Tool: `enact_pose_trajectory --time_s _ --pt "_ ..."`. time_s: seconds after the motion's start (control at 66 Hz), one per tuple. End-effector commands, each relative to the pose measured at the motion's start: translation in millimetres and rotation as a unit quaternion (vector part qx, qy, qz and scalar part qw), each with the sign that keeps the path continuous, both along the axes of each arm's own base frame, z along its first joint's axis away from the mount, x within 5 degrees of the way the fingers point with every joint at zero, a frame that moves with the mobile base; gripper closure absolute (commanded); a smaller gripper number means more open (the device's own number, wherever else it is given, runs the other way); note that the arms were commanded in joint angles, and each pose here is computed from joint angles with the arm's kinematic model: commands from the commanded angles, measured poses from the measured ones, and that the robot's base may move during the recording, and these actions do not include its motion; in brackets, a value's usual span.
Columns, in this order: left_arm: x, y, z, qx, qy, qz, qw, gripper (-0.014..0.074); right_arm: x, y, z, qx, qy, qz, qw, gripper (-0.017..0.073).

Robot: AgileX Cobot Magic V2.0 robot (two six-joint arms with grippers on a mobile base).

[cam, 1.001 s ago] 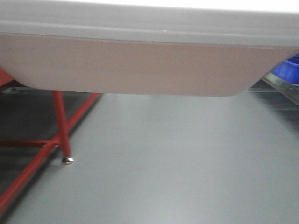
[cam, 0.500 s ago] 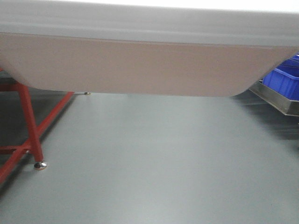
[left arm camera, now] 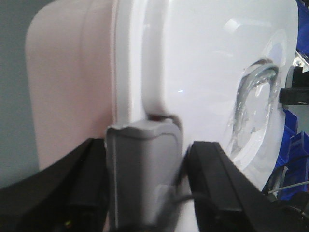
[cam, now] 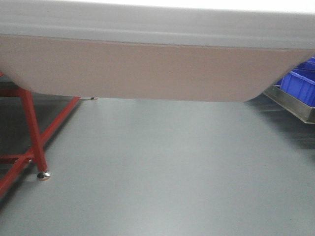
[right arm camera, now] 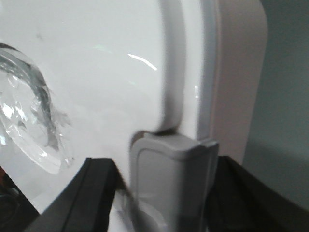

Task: Grab white bin and place on right shelf
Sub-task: 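Keep holding the bin while the base drives toward the shelf rack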

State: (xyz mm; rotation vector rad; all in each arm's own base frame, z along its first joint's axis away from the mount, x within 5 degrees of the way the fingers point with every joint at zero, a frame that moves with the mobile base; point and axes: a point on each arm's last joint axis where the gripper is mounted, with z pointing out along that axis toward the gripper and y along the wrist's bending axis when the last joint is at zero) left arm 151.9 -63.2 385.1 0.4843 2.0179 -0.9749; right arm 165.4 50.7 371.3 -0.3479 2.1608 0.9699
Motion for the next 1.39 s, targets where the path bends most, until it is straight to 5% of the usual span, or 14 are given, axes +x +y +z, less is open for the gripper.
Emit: enact_pose_trajectory --time_s 0.0,1.38 --pt "-19.2 -12.7 21.3 -0.071 -0.013 -0.083 0.994 0.0397 -14.8 13.0 23.0 0.082 -0.014 0.062 0.995 0.0265" --pt "-19.2 -12.7 21.3 -0.071 -0.013 -0.083 0.994 0.0397 -14.8 13.0 23.0 0.082 -0.014 0.062 0.995 0.0265"
